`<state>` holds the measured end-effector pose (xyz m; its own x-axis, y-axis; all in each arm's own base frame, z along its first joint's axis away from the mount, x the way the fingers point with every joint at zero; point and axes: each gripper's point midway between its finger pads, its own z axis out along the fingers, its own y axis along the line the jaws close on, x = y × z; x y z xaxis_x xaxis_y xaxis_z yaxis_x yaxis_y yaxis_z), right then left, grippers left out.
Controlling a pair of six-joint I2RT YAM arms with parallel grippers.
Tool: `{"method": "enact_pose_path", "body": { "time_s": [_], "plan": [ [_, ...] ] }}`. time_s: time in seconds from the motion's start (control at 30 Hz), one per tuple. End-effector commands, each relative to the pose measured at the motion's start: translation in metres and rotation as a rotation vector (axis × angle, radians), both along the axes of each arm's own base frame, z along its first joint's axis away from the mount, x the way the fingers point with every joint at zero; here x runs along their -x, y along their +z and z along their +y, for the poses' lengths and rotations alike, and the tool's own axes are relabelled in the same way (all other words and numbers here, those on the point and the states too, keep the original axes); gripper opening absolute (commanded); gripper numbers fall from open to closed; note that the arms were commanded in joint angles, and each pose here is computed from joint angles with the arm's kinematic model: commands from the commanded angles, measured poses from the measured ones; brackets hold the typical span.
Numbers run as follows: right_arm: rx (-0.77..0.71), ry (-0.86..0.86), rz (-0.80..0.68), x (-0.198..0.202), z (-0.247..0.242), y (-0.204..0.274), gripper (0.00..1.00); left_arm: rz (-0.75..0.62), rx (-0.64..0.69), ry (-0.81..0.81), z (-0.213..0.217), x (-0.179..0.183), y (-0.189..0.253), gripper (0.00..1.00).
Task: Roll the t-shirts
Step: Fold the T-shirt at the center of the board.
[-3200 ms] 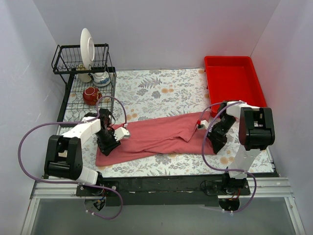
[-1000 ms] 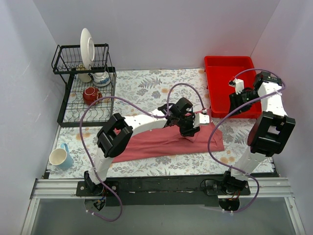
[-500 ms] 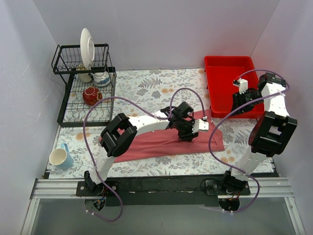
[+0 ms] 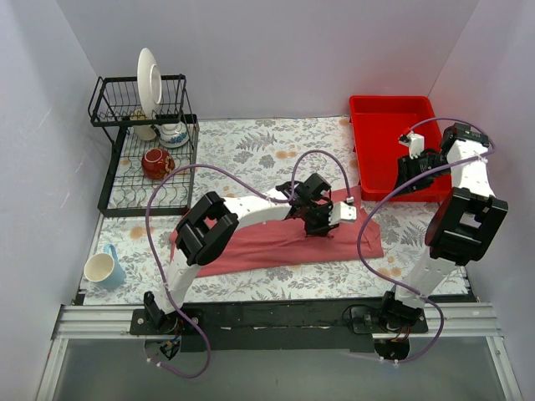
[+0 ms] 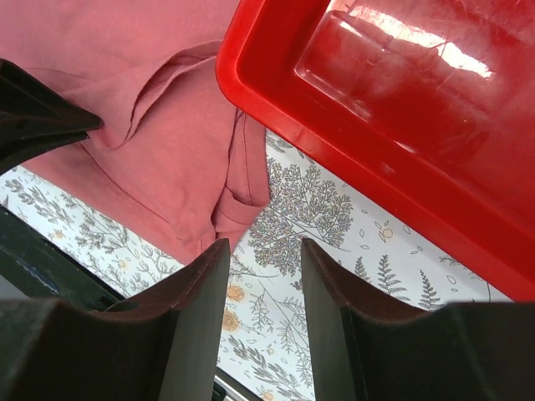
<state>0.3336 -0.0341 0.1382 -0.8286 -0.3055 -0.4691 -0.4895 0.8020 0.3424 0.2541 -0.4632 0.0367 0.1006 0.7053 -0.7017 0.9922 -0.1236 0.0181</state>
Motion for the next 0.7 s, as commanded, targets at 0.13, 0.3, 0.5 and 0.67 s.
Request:
{"method": "enact_pose_path", "body": {
  "time_s": [0.13,0.3,0.5,0.67],
  "plan": [
    [-0.033,-0.031,-0.027,-0.016,-0.001,0.009,0.48,-0.017,0.123,0.175,0.005,-0.050,0.064,0.01],
    [-0.039,-0.037,-0.021,-0.016,0.000,0.008,0.48,0.032,0.147,0.319,0.022,-0.070,0.068,0.00],
    [-0.036,-0.038,-0.020,-0.016,-0.001,0.007,0.47,0.160,0.195,0.470,0.035,-0.078,0.073,0.00],
    [-0.055,-0.028,-0.013,-0.013,0.003,0.006,0.47,0.256,0.177,0.527,0.041,-0.067,0.058,0.00]
  ]
}}
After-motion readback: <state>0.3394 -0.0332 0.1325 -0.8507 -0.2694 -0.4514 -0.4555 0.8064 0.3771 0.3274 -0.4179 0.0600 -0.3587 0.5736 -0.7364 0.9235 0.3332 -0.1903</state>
